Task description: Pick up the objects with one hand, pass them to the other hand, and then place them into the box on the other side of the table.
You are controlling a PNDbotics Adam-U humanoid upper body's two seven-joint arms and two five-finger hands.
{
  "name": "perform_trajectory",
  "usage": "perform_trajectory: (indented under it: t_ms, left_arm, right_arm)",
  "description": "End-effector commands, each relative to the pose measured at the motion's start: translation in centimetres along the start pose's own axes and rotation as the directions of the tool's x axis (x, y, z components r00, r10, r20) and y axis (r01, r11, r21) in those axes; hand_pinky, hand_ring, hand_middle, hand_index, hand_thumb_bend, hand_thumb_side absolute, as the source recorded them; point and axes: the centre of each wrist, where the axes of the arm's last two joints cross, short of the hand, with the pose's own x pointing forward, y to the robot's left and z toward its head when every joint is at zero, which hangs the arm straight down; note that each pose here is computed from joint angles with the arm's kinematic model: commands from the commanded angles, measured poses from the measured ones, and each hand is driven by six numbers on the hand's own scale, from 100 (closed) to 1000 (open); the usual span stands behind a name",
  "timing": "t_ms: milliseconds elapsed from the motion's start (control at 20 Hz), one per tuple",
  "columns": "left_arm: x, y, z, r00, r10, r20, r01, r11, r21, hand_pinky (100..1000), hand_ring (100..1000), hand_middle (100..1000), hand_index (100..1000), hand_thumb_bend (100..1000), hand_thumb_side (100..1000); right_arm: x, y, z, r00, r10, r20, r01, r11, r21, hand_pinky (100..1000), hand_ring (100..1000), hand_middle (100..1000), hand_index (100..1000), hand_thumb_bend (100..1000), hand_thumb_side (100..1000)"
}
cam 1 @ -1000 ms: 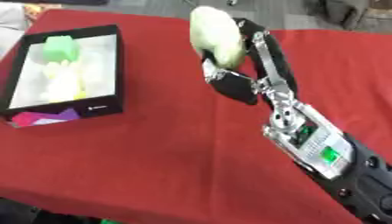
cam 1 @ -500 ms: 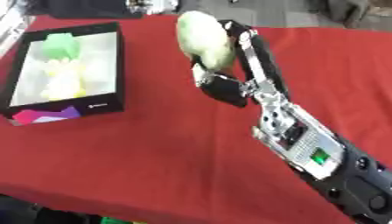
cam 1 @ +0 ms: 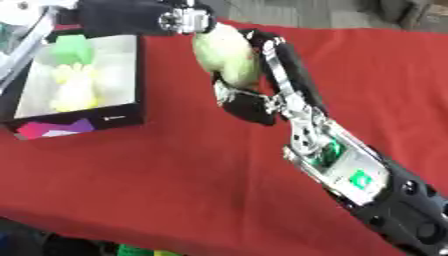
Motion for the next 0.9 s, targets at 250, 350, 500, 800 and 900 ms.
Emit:
perform_trajectory:
  t_ms: [250,350,500,800,900]
  left_arm:
    - [-1.1,0.3,-0.5,0.995,-0.034,-0.094,0.026,0.996,-0.083,963,878,807,868,233,1000]
    - [-1.7,0.3,-0.8,0.997,-0.016,-0.073,0.008,0.995,-0.1,967,875,801,861,219,1000]
    - [-2.3,0.6,-0.6,0.999,0.012,-0.032,-0.016,0.994,-0.111,976,874,797,856,201,1000]
    - [-2.9,0.4,-0.7,0.999,-0.008,-0.032,0.004,0.992,-0.124,984,889,807,866,281,1000]
    - [-3.1,0.2,-0.9,1.0,-0.013,-0.029,0.009,0.991,-0.132,989,893,807,868,244,1000]
  right_arm:
    - [0.4,0.1,-0.1,0.996,0.09,-0.019,-0.091,0.993,-0.077,684,493,456,523,100,100]
    - [0.3,0.1,-0.2,0.995,0.1,-0.021,-0.101,0.992,-0.071,685,493,456,523,100,100]
    - [0.2,0.2,-0.2,0.993,0.112,-0.022,-0.113,0.992,-0.063,688,495,456,524,100,100]
    - [0.1,0.2,-0.2,0.991,0.129,-0.013,-0.13,0.99,-0.057,689,494,456,524,100,100]
    - [0.1,0.3,-0.1,0.991,0.134,-0.01,-0.134,0.989,-0.055,690,494,456,524,100,100]
